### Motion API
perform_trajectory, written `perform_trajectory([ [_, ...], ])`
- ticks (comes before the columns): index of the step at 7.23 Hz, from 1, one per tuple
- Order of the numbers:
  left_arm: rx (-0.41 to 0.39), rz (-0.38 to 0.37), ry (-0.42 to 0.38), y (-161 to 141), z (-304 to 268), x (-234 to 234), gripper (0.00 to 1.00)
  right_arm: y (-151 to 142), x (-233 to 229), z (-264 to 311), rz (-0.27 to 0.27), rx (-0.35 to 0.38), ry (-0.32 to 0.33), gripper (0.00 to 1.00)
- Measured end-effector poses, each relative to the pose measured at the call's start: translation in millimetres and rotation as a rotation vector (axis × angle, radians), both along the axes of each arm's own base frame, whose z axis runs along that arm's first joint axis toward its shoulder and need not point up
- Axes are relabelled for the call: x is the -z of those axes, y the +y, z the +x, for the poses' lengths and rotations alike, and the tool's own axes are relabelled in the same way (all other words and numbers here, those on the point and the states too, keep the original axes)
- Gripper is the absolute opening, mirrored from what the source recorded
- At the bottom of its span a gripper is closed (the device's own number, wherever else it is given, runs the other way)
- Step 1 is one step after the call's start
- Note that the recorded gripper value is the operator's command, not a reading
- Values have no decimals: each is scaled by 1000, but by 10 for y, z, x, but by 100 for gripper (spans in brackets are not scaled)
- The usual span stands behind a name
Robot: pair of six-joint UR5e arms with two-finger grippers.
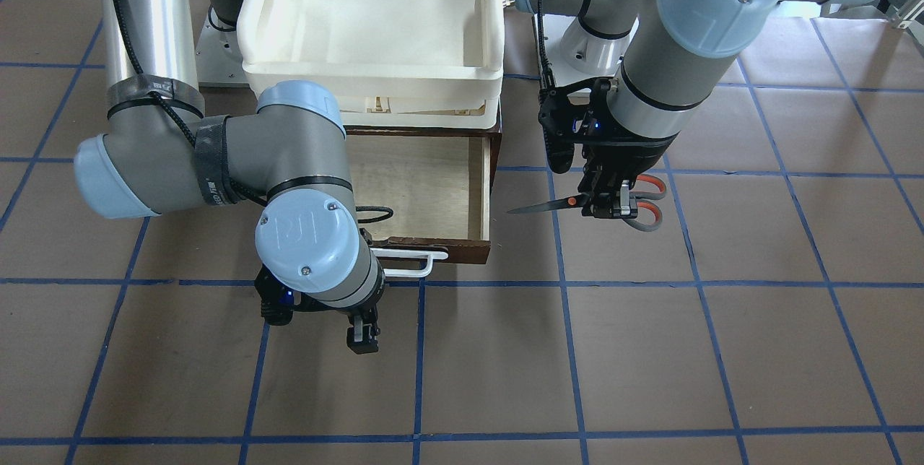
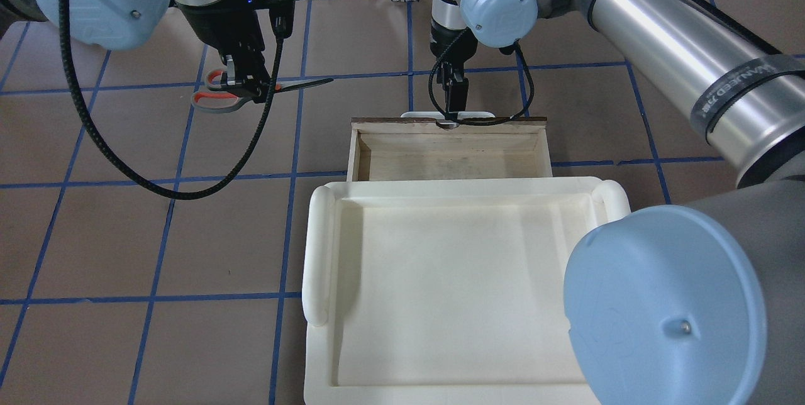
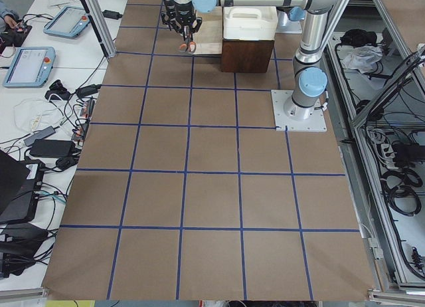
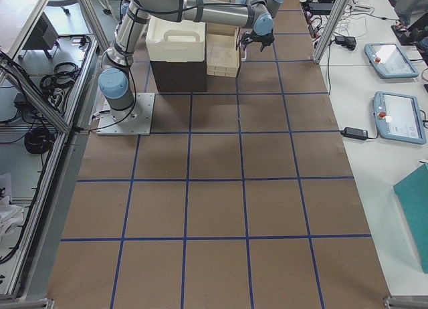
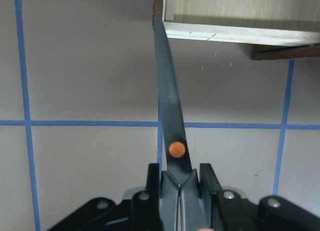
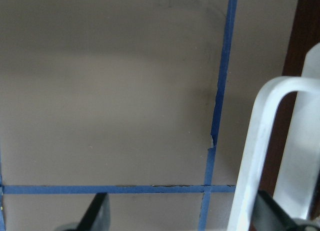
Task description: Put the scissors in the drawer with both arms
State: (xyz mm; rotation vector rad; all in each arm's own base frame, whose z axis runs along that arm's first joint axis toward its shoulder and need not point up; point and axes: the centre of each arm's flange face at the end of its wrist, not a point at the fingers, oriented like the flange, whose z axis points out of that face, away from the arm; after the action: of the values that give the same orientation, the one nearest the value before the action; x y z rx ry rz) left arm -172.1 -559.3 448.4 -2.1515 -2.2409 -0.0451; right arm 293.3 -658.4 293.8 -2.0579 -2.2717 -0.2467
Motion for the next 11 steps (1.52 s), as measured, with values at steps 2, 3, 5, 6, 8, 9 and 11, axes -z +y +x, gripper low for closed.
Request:
perform_trajectory([
  [2,-1,2,2,5,-15,11,0,-54,-31,-20,-13,-1,-4,100],
  [3,-2,3,3,12,-36,13,0,-77,-11,-26,-13,-4,-4,100],
  [5,8,3,1,44,-129,13,0,-86,-25,-36,-15,-6,-2,100],
  [6,10,3,0,52,-153,12,0,-62,-113,-47,-22,-6,0,100],
  [8,12,2,0,62,-164,8,0,46,-433,-74,-46,-11,-3,100],
  [9,12,3,1,61,-167,13,0,104,-615,-97,-66,-35,1,100],
  [11,10,8,7,60,-174,35,0,224,-946,-239,-101,-175,39,100],
])
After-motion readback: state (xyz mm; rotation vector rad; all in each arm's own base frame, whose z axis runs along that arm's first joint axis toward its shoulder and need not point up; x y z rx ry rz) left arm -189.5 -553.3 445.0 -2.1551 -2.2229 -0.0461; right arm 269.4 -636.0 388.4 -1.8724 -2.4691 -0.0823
